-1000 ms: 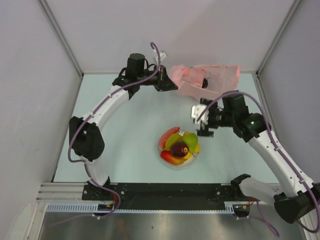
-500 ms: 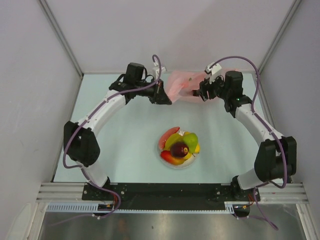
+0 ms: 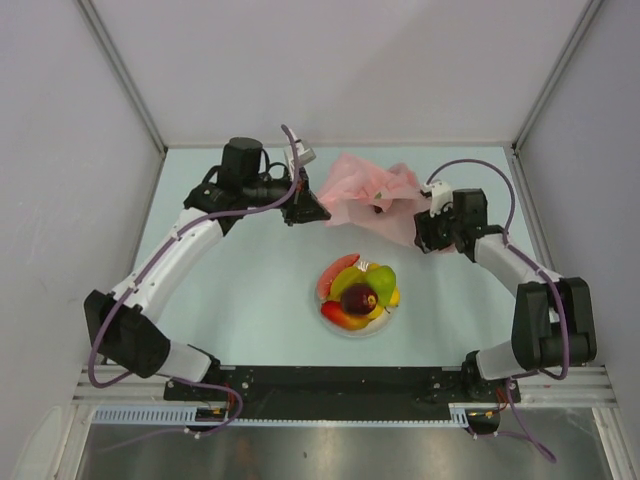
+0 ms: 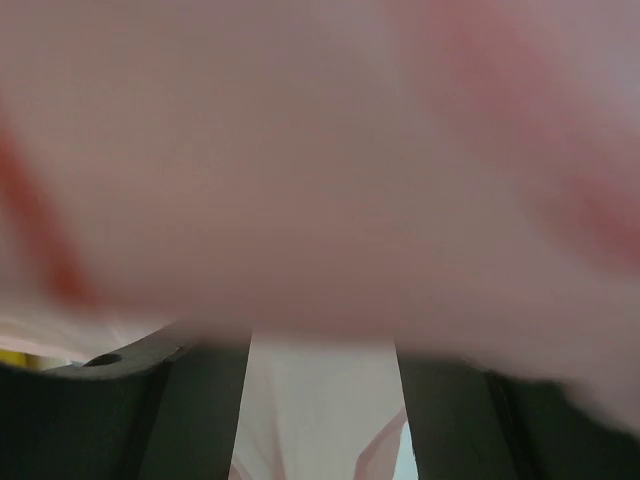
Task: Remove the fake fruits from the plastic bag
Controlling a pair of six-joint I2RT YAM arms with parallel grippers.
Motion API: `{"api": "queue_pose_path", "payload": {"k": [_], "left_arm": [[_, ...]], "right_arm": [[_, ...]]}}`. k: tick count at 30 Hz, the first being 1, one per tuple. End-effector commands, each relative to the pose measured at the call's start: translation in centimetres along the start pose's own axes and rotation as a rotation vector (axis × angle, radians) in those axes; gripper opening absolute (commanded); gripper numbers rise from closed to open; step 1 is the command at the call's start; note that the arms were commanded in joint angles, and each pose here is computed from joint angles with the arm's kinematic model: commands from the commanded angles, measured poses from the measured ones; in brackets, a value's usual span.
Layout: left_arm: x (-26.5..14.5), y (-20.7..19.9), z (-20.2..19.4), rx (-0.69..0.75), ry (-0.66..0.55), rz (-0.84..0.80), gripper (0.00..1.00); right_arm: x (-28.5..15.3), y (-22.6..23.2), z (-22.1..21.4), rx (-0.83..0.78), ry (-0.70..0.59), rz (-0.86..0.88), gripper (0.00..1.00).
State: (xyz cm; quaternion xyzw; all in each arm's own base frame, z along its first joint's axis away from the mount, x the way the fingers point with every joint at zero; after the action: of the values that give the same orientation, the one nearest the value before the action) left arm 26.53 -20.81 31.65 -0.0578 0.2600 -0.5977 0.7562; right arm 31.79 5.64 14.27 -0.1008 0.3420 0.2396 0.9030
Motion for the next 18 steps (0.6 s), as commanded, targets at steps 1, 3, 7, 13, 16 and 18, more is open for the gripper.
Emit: {"api": "queue_pose_path", "payload": {"k": [1, 3, 7, 13, 16, 18], "left_arm": [[0.2, -0.1, 0.4, 0.057, -0.034, -0.030, 0.00], [0.4, 0.0, 0.5, 0.050, -0.040, -0.037, 0.00], [0.7, 0.0, 2.1, 0.070, -0.054, -0.059, 0.00], [0.9, -0.1, 3.9, 0.057, -0.062, -0.100, 0.00], [1.0, -0.1, 4.3, 0.052, -0.065, -0.113, 0.00], [1.3, 0.2, 4.3, 0.044, -0.059, -0.121, 0.00]], "right_arm": [[-2.7, -0.2, 3.0, -0.041, -0.145, -0.021, 0.61], [-2.5, -0.2, 4.6, -0.043, -0.207, -0.017, 0.61], [-1.0, -0.4, 6.6, -0.018, -0.252, 0.015, 0.61], [3.3, -2.4, 8.4, 0.236, -0.272, -0.033, 0.61], [5.4, -3.2, 9.0, 0.298, -0.275, -0.035, 0.59], [6.4, -3.5, 9.4, 0.319, -0.278, -0.037, 0.59]]}}
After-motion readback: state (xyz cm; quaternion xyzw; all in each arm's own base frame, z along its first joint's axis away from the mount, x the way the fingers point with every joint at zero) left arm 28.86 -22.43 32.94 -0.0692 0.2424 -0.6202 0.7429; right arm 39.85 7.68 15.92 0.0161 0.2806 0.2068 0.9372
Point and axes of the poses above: each gripper's point midway between its finger pads, its own x axis out along the fingers, its own y axis along the line the jaws close on, z = x × y, the point moved 8 cm from there along -x, back along the fingers, and after that the axes turned 3 degrees about -x, right-handed, at the moved point
